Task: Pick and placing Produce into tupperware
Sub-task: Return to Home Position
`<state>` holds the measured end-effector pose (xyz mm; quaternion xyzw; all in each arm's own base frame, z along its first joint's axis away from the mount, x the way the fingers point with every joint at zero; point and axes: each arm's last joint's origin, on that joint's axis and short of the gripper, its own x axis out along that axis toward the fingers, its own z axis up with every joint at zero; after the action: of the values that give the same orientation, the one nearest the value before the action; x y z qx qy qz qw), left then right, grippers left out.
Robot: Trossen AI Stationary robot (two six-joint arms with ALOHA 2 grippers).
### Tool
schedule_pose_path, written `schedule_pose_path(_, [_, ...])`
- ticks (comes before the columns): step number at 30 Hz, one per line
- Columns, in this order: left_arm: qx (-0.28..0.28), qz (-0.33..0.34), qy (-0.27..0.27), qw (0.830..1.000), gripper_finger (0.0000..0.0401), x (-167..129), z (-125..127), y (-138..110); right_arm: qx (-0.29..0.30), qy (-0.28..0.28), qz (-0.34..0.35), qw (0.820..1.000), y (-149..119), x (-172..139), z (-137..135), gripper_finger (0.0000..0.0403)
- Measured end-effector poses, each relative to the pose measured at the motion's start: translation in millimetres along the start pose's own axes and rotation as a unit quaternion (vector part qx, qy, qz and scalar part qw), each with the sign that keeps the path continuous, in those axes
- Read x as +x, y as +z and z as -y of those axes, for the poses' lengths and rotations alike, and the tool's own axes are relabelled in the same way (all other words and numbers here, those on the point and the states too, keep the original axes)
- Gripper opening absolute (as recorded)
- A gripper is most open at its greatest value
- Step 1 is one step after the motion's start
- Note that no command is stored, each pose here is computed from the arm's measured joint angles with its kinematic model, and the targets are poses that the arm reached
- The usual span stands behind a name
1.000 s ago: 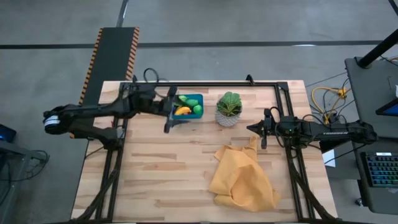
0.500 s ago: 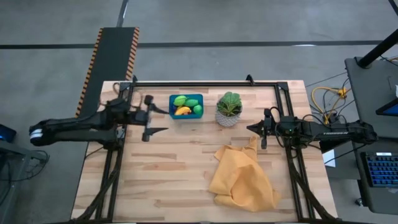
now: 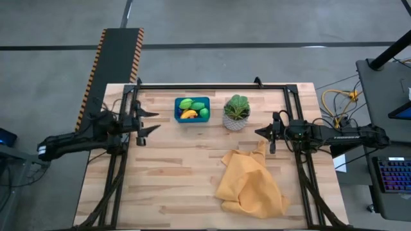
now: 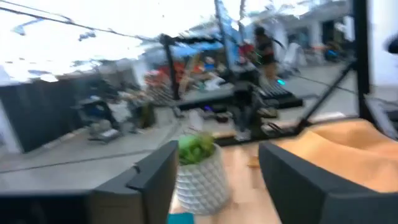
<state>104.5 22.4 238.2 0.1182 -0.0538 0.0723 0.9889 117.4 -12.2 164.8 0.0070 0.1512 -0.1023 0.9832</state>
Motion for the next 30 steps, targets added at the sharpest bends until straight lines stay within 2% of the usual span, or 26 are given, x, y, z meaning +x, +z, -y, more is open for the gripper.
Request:
schedule_pose_path(3, [0.001, 0.013, 0.027, 1.0, 0.0162, -6, 0, -2, -0.001, 0.0, 0.0, 1.0, 0, 0, 0, 0.0009])
schedule_pose_path(9, [0.001, 0.005, 0.025, 1.0, 0.004, -13, 2, -7, -0.001, 0.0, 0.0, 1.0, 0, 0, 0, 0.0009])
schedule_pose_path(11, [-0.001, -0.012, 0.022, 1.0, 0.0011, -13, 2, -11, -0.001, 0.0, 0.0, 1.0, 0, 0, 0, 0.0009])
schedule_pose_path(17, [-0.021, -0.032, 0.054, 0.998, 0.0002, -15, 2, -17, -0.001, 0.0, 0.0, 1.0, 0, 0, 0, 0.0009])
schedule_pose_path(22, [-0.031, -0.05, 0.054, 0.997, 0.0001, -14, 4, -26, -0.001, 0.0, 0.0, 1.0, 0, 0, 0, 0.0009])
schedule_pose_path(26, [-0.052, -0.07, 0.051, 0.995, 0.0, -14, 8, -44, 0.0, 0.0, 0.0, 1.0, 0, 0, 0, 0.0009])
schedule_pose_path(30, [-0.054, -0.049, 0.051, 0.996, 0.0, -14, 10, -54, 0.0, 0.0, 0.0, 1.0, 0, 0, 0, 0.0009])
